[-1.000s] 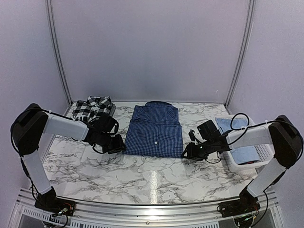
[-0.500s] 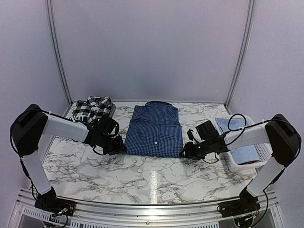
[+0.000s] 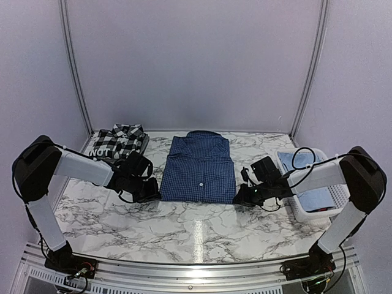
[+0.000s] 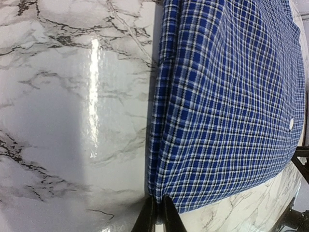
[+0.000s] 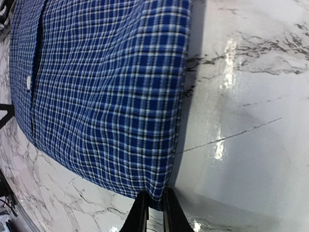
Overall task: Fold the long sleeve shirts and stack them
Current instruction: Pick up the 2/3-rectangle-folded shirt from the center of the board.
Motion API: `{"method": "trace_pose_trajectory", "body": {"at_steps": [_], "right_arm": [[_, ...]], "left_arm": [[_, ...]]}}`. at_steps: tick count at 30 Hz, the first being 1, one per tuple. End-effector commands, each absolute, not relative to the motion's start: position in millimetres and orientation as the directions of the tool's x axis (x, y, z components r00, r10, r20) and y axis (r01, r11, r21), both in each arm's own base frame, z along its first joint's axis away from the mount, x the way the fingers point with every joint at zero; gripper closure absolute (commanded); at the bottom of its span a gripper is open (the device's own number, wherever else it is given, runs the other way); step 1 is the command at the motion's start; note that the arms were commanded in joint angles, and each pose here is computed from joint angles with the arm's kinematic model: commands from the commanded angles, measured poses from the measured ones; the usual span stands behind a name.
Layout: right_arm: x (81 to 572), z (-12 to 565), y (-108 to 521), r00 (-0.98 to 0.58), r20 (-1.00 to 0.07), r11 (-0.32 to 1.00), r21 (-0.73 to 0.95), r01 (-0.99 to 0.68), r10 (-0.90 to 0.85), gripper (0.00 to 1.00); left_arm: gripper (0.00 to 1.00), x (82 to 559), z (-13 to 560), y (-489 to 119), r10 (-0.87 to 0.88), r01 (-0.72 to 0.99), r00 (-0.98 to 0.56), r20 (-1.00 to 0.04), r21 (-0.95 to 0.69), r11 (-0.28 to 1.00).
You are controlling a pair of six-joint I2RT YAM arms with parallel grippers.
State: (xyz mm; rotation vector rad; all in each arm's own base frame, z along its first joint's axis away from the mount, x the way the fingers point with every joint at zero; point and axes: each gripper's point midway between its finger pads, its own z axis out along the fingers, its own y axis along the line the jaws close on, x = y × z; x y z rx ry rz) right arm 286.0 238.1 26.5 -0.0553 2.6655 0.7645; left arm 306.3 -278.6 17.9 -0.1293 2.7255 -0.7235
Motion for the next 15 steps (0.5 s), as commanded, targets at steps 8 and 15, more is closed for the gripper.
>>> {"method": "trace_pose_trajectory", "body": {"at_steps": [8, 15], "right_arm": [[281.1, 42.5, 236.1, -0.924, -0.378, 0.859, 0.490, -0.150, 0.054, 1.00], [239.6, 55.6, 232.9, -0.924, -0.383, 0.862, 0.470, -0.190, 0.005, 1.00]], "left_arm": [[1.00, 272.4, 19.2, -273.3, -0.147, -0.008, -0.964, -0.223, -0.525, 0.851], [1.00, 239.0, 37.2, -267.8, -0.117, 0.031, -0.963, -0.244, -0.529, 0.848]]}}
